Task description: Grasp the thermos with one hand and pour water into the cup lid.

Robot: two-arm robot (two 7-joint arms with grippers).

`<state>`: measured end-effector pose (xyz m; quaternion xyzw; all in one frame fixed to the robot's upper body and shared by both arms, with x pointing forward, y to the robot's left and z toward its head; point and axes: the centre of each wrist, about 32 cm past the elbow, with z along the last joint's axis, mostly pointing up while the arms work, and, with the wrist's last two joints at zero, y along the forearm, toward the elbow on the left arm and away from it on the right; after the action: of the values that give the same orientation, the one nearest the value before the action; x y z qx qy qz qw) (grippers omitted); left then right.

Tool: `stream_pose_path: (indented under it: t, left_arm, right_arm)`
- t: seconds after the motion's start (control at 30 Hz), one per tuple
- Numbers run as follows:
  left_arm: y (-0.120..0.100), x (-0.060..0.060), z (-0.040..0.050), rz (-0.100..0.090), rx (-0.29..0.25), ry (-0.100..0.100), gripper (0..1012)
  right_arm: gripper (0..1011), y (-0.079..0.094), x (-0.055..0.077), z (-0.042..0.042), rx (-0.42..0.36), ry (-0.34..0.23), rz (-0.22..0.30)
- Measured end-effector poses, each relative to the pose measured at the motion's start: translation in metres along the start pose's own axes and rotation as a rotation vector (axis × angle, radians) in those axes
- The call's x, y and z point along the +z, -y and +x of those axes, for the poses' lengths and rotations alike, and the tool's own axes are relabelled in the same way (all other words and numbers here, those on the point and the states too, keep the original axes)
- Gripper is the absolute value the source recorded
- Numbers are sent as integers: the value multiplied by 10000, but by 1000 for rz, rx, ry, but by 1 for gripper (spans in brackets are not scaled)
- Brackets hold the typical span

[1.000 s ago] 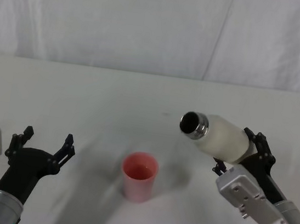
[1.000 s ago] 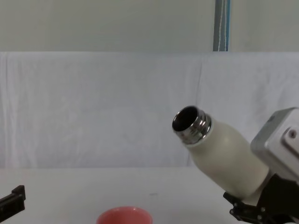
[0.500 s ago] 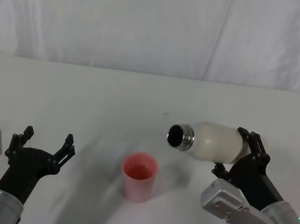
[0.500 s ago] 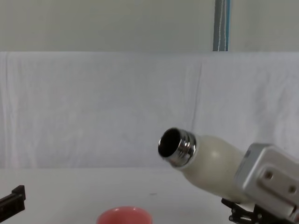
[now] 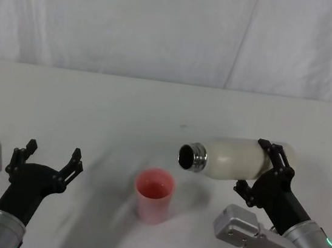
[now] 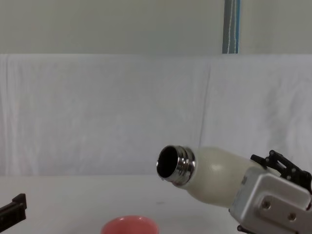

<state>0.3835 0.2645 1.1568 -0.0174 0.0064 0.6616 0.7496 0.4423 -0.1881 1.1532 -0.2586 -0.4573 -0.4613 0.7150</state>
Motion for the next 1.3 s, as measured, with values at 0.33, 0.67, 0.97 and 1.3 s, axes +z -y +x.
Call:
stream_pose_path:
  t: [0.33,0.67,0.97,1.3]
  left_arm:
    - [0,0,0,0,0,0,1001]
    - [0,0,0,0,0,0,1001]
    - [0,0,0,0,0,0,1001]
    - [0,0,0,0,0,0,1001]
  right_arm:
    - [956,-65,-15,-5,13,50,-3]
    - [956,-165,-50,18,29,100,6]
    - [956,-226,-88,38,39,155,23]
    - [956,-267,-118,36,27,206,39]
